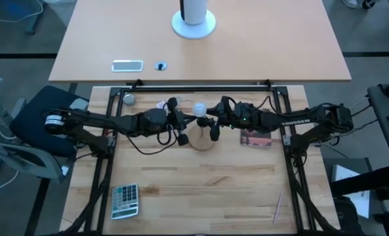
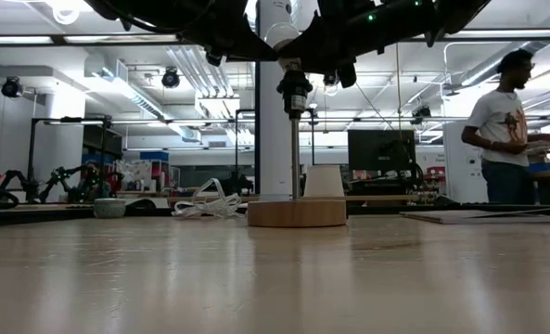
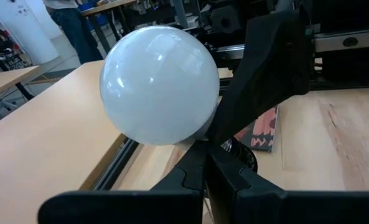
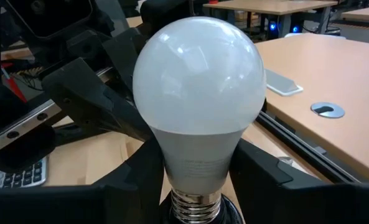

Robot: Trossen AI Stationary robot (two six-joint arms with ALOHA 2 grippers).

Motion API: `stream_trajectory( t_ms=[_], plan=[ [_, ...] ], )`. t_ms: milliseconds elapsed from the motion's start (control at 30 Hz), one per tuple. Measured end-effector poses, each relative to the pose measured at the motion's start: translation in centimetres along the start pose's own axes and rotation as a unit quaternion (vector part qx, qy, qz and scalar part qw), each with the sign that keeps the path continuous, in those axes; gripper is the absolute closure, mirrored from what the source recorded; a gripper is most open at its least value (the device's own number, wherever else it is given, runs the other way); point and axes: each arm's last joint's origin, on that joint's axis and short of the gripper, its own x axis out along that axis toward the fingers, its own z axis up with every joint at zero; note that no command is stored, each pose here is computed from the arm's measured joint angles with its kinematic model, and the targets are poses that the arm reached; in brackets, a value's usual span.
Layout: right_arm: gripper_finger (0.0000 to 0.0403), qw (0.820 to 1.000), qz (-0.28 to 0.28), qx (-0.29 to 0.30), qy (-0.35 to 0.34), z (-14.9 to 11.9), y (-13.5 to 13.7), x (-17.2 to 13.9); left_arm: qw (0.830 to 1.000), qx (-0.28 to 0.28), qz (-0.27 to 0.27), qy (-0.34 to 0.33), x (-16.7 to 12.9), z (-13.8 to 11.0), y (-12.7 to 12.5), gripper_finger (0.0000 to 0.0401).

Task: Screw lightbulb
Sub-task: Remove the lightbulb from the lamp

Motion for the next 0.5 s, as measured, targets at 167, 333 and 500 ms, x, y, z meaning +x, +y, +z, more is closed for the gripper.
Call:
stream_trajectory(
  t_ms=[167,333,500],
  plan=[
    [0.0253,1.0,0.0,0.0,-0.001,0.04,0.0,-0.03,1.0,0.0,0.0,0.0,0.01,0.0,0.02,0.0401],
    [0.0256,1.0,0.001,-0.005,-0.006,0.27,0.01,-0.18,1.0,0.0,0.001,-0.001,0.01,0.02,0.03,0.0401],
    [0.0253,1.0,0.01,-0.007,-0.005,0.26,0.04,-0.18,1.0,-0.001,0.003,0.0,0.05,-0.02,0.19,0.0401]
  ],
)
